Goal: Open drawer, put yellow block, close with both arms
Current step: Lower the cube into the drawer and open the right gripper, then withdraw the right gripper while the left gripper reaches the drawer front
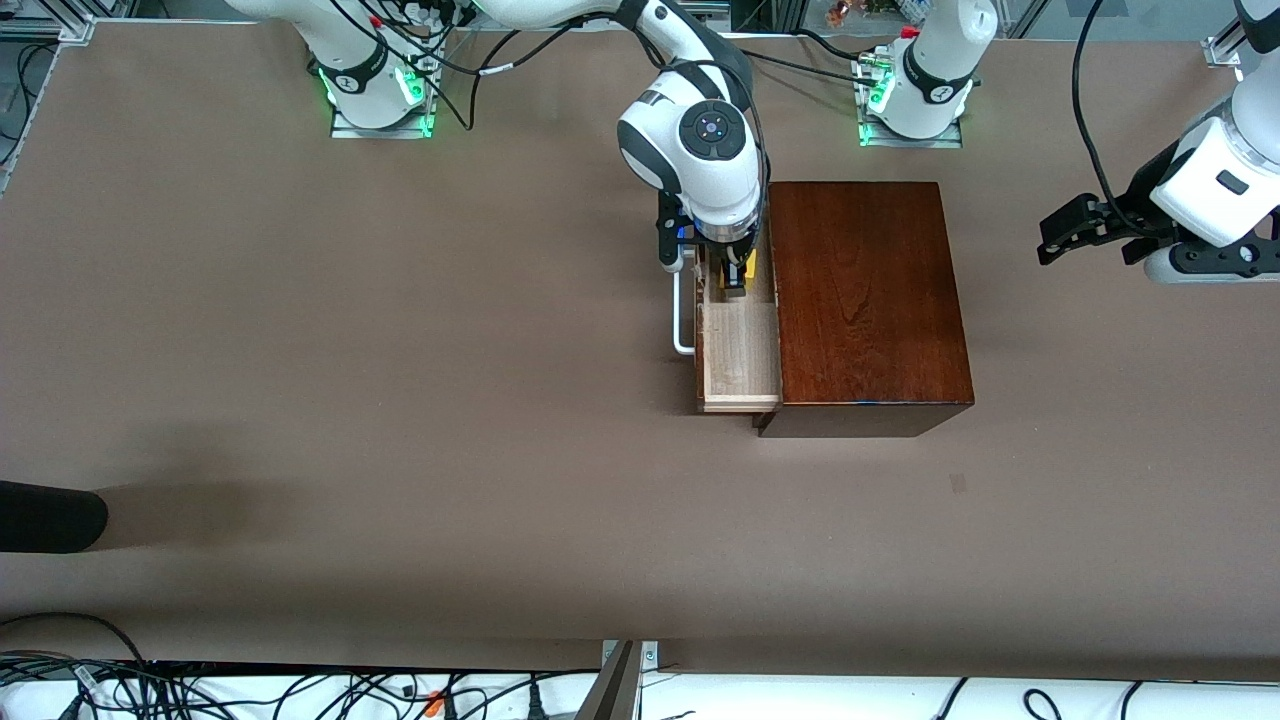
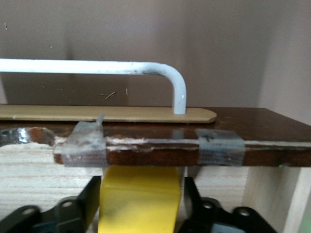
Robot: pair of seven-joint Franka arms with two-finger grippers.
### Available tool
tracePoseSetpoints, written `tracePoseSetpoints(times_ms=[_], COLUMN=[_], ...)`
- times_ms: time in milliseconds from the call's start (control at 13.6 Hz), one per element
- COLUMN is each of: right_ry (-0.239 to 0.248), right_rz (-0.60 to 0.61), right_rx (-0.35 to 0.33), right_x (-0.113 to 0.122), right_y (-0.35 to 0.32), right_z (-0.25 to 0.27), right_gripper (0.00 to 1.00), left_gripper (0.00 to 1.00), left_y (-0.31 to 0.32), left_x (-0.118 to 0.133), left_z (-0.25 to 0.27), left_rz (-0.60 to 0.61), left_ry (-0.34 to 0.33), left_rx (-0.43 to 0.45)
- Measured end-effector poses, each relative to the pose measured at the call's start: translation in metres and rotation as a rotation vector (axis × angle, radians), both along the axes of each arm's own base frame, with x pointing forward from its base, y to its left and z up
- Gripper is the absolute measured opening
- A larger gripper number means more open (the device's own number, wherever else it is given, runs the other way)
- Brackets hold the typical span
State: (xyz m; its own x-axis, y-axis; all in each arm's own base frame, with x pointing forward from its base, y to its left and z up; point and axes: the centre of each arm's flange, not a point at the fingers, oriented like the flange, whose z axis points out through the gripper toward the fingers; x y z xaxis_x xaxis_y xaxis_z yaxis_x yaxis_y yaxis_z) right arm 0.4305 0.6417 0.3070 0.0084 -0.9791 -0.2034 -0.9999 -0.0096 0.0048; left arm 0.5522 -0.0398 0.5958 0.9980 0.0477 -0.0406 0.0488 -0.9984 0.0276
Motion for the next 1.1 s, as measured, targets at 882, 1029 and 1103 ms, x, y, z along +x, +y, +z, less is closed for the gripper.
tracePoseSetpoints(times_ms=[882,1029,1103], right_ry=[0.081,0.103,0.106], right_rz=[0.310,0.476,0.562], right_rx=[-0.045,-0.073,-0.081], right_x=[0.107,0.120,0.128], right_y=[-0.184,-0.239,-0.270], right_z=[0.212,0.234,0.244], right_gripper=[1.00,1.00,1.00], left_gripper=[1.00,1.00,1.00], left_y=[-0.001,-0.001,-0.002], left_x=[0.000,0.000,0.000], left_z=[0.000,0.000,0.000], left_rz=[-0.001,-0.002,-0.003], left_ry=[0.000,0.000,0.000], left_rx=[0.000,0.000,0.000])
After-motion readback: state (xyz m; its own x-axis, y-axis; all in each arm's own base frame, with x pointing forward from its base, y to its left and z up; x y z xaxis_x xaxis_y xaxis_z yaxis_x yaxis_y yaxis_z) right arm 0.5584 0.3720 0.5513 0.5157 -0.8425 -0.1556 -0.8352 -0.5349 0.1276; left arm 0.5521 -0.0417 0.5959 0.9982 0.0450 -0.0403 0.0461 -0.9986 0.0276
